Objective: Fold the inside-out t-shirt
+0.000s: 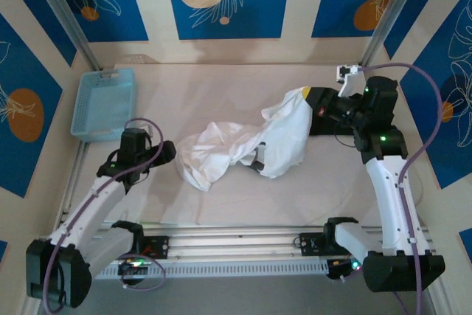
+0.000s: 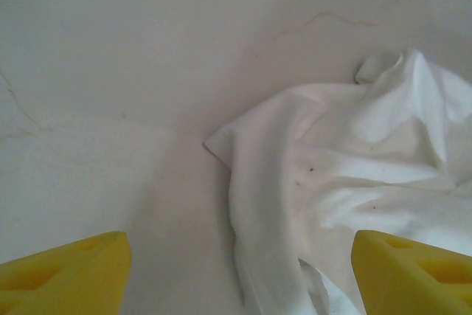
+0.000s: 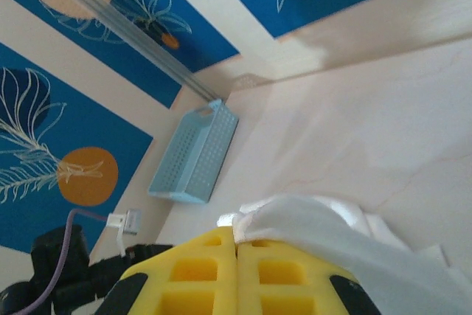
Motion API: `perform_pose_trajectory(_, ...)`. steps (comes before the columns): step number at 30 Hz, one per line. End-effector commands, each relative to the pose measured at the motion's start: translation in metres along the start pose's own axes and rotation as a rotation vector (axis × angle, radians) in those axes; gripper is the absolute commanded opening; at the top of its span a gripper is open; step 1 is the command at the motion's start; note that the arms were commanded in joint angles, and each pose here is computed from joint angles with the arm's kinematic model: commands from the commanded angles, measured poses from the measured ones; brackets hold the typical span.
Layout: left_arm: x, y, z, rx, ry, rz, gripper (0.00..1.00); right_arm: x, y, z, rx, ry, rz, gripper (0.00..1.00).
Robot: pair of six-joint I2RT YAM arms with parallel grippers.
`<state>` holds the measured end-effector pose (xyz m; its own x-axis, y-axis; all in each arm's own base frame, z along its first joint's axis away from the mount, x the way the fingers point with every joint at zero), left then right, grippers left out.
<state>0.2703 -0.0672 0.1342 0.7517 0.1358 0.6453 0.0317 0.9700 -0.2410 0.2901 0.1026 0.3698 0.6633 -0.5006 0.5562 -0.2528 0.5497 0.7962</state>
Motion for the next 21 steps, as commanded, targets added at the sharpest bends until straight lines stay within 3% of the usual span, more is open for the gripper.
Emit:
perform_pose_trajectory(1,-0.01,-0.013,-0.017,-0.096,0.068,0.024,0.75,-0.012,-0.01,-0.009,0.014,0.041,-0.007,0.0)
perform_pose_trajectory(6,-0.021,-0.037,-0.044,-0.217,0.155,0.028,0.69,-0.02,-0.011,-0.016,0.026,0.071,-0.011,0.0)
perform_pose_trajectory(10,-0.031,-0.04,-0.058,-0.218,0.185,0.019,0.59,-0.022,-0.012,-0.017,0.017,0.075,-0.003,0.0)
perform_pose_trajectory(17,-0.021,-0.045,-0.066,-0.24,0.169,-0.025,0.01,-0.009,-0.008,-0.009,-0.03,0.029,0.05,0.0)
perform_pose_trajectory(21,0.027,-0.057,-0.025,-0.262,-0.013,-0.063,0.0,0.02,0.007,0.018,-0.08,-0.09,0.122,0.0)
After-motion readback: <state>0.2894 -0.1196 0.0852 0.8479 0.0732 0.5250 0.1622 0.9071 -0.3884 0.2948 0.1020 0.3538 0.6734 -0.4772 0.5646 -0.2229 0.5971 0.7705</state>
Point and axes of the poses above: each hand's point on the last joint's axis, 136 mm out from that joint toward the fingers, its own z axis back along the fingers, its own y axis along the line the jaws close on, x = y × z, the point moved 2 cm from there along z, back along the fingers, and after that the axes turned 11 degrees about -z, right-handed, at the moved point
